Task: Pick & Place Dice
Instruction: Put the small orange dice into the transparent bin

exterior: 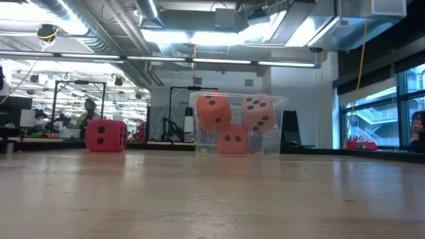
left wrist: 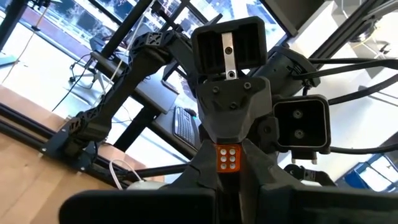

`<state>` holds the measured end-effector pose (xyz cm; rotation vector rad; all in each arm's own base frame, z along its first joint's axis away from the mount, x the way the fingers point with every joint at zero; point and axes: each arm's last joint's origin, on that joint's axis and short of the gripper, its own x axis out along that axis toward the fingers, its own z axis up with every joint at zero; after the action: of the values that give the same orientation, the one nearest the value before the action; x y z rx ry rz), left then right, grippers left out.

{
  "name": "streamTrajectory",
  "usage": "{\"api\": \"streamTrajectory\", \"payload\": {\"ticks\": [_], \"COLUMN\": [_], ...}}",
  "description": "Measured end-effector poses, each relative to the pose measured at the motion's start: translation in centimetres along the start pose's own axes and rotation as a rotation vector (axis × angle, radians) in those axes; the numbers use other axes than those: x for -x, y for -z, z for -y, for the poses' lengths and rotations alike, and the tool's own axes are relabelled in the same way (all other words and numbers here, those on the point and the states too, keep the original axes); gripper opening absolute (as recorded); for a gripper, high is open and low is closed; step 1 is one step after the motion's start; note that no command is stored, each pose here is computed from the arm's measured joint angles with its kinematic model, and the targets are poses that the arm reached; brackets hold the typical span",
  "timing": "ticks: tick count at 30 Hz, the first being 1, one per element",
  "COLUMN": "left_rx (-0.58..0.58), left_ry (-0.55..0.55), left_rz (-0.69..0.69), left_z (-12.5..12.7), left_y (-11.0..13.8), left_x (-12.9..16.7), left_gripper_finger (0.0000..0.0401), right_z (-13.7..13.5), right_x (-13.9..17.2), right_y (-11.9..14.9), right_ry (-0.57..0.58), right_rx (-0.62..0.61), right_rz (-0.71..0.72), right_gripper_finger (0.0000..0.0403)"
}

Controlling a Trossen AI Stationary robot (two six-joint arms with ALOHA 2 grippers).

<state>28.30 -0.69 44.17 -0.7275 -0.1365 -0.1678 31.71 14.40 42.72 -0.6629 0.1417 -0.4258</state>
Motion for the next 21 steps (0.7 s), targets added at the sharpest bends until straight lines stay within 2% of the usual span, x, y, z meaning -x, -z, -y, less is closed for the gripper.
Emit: {"api": "streamTrajectory", "payload": {"ticks": [5,12,16,21], "left_rx": [0.005,0.01,0.009,0.028], "left_ry": [0.001,0.008,0.018,0.039], "left_rz": [0.001,0.0,0.013,0.034], "left_z": [0.0,-0.01,0.09,0.27], "left_y": [-0.02,-0.01,-0.12,-0.32], "left_x": [0.0,-0.05,-0.05,-0.06], "left_gripper_finger": [0.0009,0.0013,0.004,0.0092], "right_z": [0.05,0.1,0.13,0.19], "right_x": [0.0,0.0,-0.01,0.05], "right_y": [0.05,0.12,0.09,0.02], "right_ry": [0.018,0.047,0.049,0.059], "right_rx": [0.012,0.012,0.008,-0.002], "right_rz": [-0.016,-0.04,-0.038,-0.04], "right_gripper_finger": [0.0049,0.0048,0.0048,0.0048]}}
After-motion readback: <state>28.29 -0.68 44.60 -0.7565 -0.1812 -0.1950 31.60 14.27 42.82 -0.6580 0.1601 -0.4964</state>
